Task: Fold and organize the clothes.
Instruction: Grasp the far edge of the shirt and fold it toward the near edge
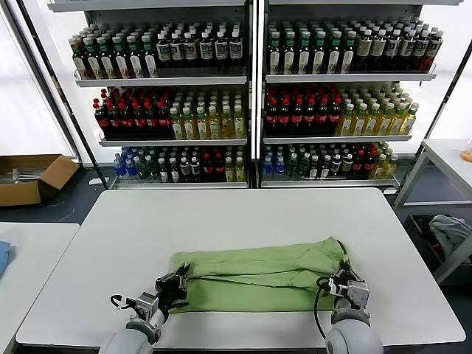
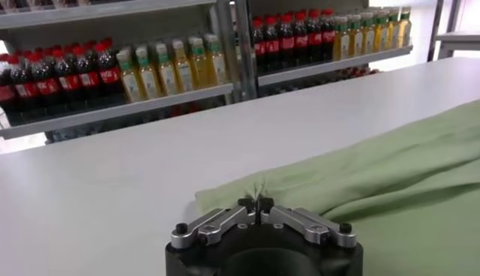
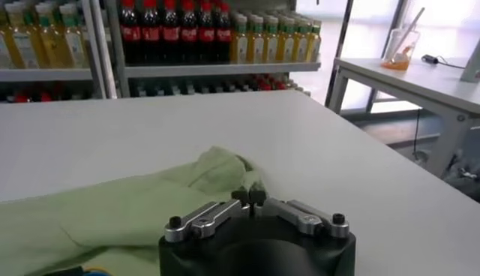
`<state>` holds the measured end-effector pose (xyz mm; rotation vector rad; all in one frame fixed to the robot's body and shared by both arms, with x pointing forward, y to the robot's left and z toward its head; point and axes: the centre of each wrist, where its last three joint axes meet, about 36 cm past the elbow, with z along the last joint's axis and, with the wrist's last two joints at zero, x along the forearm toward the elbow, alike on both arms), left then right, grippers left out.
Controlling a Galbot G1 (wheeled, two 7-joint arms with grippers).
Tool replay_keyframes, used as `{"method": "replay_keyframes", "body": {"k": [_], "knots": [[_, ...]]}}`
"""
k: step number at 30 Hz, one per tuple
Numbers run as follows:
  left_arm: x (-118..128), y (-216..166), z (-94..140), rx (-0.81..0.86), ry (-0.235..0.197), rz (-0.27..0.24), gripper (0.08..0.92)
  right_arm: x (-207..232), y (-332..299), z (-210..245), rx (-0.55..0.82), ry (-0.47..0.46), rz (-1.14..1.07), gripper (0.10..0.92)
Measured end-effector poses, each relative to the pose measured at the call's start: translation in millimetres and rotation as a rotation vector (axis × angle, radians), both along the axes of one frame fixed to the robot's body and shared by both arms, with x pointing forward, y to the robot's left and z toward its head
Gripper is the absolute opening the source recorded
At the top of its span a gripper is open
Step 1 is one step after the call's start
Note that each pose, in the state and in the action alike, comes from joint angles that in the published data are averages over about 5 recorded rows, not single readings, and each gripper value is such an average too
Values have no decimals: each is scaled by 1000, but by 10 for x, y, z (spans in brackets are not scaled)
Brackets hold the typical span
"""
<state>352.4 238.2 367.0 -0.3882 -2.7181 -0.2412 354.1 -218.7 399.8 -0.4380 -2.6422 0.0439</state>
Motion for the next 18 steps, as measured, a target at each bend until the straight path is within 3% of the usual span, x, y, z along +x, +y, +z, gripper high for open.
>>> {"method": "replay_keyframes", "body": {"k": [10,18], "knots": [[16,-8,54,14,-20,13,425,-58,8,-90,-14,26,10,142],[-52,-71,142,22,-43,24,650,-121,-38,-12,-6,-8,11,369]]}}
